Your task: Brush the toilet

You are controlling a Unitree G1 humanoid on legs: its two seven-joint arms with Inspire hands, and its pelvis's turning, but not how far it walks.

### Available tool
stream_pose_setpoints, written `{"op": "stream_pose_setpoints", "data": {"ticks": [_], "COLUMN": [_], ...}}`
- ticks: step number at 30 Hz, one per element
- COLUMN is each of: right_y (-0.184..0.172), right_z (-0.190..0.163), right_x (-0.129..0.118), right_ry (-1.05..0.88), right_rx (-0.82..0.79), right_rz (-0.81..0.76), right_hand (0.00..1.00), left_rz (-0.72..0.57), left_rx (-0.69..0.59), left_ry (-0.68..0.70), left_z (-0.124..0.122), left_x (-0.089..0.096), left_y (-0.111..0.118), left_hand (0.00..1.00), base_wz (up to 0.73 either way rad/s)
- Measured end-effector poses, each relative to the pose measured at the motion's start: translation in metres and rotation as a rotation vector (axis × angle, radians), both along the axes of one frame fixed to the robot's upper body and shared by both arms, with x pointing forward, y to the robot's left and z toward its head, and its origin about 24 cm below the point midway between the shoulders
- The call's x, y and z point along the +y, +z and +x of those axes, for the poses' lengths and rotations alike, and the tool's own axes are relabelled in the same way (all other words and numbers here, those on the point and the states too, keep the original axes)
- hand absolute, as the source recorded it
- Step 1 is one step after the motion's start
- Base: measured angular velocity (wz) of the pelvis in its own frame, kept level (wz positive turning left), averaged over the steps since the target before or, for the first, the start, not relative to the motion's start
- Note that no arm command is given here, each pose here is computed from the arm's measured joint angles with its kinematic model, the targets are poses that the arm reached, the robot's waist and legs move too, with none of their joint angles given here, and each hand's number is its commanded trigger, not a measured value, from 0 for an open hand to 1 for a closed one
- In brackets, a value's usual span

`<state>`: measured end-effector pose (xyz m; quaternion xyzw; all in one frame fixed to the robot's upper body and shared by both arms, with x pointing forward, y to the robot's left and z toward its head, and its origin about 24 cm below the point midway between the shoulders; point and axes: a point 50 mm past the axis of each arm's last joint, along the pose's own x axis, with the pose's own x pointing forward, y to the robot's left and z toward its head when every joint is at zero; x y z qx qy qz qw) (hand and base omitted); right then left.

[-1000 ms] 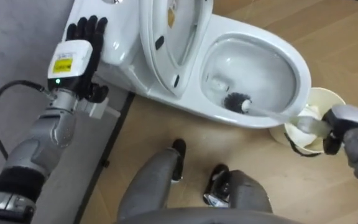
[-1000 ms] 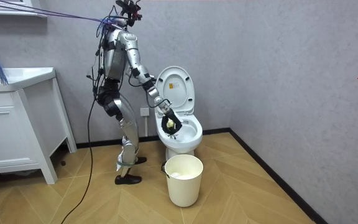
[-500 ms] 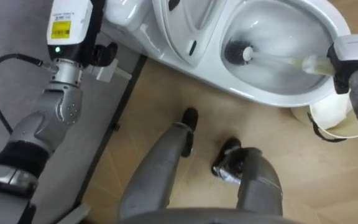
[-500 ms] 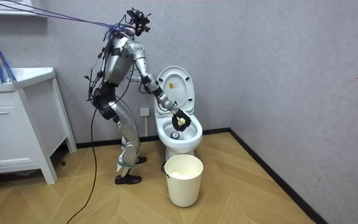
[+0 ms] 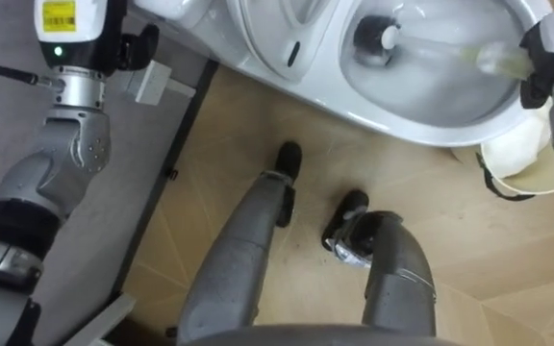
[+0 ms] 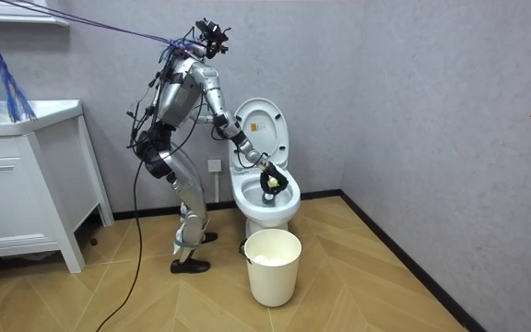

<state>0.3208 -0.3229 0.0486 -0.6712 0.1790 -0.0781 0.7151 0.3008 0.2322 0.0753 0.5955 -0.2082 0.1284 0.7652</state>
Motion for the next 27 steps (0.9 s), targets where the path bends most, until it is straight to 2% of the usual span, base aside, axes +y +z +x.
{"op": "stream_pose_setpoints", "data": {"ticks": [3,10,14,18,21,27], "right_y": [-0.005,-0.026,-0.035,-0.037,-0.041,-0.035], "right_z": [-0.004,-0.010,-0.017,-0.018,-0.020,-0.017], "right_x": [-0.005,0.001,0.001,0.002,0.003,0.004], "right_ry": [-0.084,-0.238,-0.299,-0.304,-0.278,-0.156], "right_rx": [-0.024,-0.070,-0.075,-0.074,-0.054,0.005], "right_rz": [0.140,0.449,0.552,0.565,0.506,0.261], "right_hand": [1.00,1.00,1.00,1.00,1.00,1.00], "left_rz": [0.009,0.004,0.007,0.010,0.027,0.017], "left_rx": [-0.002,-0.001,0.002,0.010,0.032,0.093], "left_ry": [0.028,0.094,0.102,0.107,0.122,0.132], "left_z": [0.001,0.001,0.001,0.001,-0.002,-0.002], "left_x": [0.001,0.005,0.005,0.004,0.002,-0.003], "left_y": [0.002,0.002,0.002,0.000,-0.007,-0.016], "left_hand": [0.00,0.00,0.00,0.00,0.00,0.00], "base_wz": [0.00,0.03,0.00,0.00,-0.02,-0.03]}}
